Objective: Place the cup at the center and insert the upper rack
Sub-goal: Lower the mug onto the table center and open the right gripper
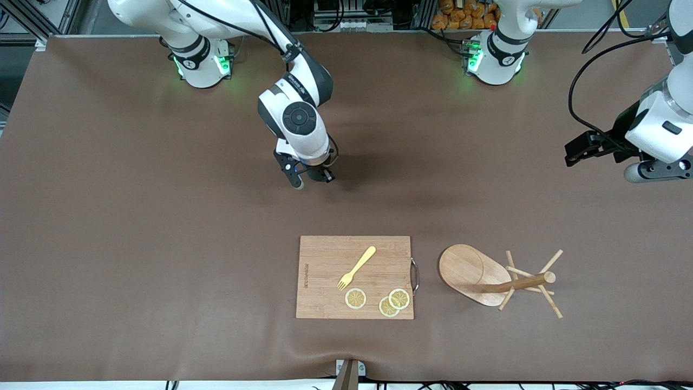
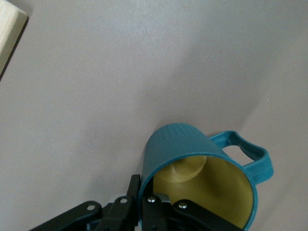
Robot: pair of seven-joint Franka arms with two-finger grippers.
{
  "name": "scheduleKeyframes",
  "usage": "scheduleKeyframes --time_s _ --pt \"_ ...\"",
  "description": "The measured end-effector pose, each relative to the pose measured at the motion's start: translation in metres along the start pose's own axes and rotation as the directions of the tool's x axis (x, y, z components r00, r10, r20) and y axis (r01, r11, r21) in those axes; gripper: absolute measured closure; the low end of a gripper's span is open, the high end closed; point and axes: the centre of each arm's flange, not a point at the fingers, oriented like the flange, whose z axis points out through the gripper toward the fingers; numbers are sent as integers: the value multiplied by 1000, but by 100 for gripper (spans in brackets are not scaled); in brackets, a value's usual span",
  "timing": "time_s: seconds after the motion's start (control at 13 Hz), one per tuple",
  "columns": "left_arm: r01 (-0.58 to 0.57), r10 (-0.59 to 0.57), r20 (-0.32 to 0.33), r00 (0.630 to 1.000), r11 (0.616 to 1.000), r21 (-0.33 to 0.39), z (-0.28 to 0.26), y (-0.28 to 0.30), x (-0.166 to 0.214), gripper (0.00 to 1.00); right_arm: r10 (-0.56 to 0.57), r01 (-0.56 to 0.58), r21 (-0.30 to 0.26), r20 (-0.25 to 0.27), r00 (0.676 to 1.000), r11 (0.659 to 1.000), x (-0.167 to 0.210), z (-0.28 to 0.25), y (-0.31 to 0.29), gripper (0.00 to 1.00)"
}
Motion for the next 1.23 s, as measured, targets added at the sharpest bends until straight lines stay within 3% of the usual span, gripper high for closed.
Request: scheduleKeyframes --time_s 0.92,1.07,1.15,1.23 --pt "77 -78 -27 997 997 -20 -5 91 -22 0 -40 38 52 31 999 998 -42 6 3 92" --pt "101 -102 -45 994 994 -32 -3 113 -25 0 -44 41 65 44 998 997 -52 5 4 77" --pt "120 -122 -52 991 992 -39 -2 126 -28 0 -47 44 67 45 998 997 -55 6 5 77" --pt "132 -135 -55 989 990 -44 -2 139 -31 0 -48 45 67 45 998 997 -55 7 5 70"
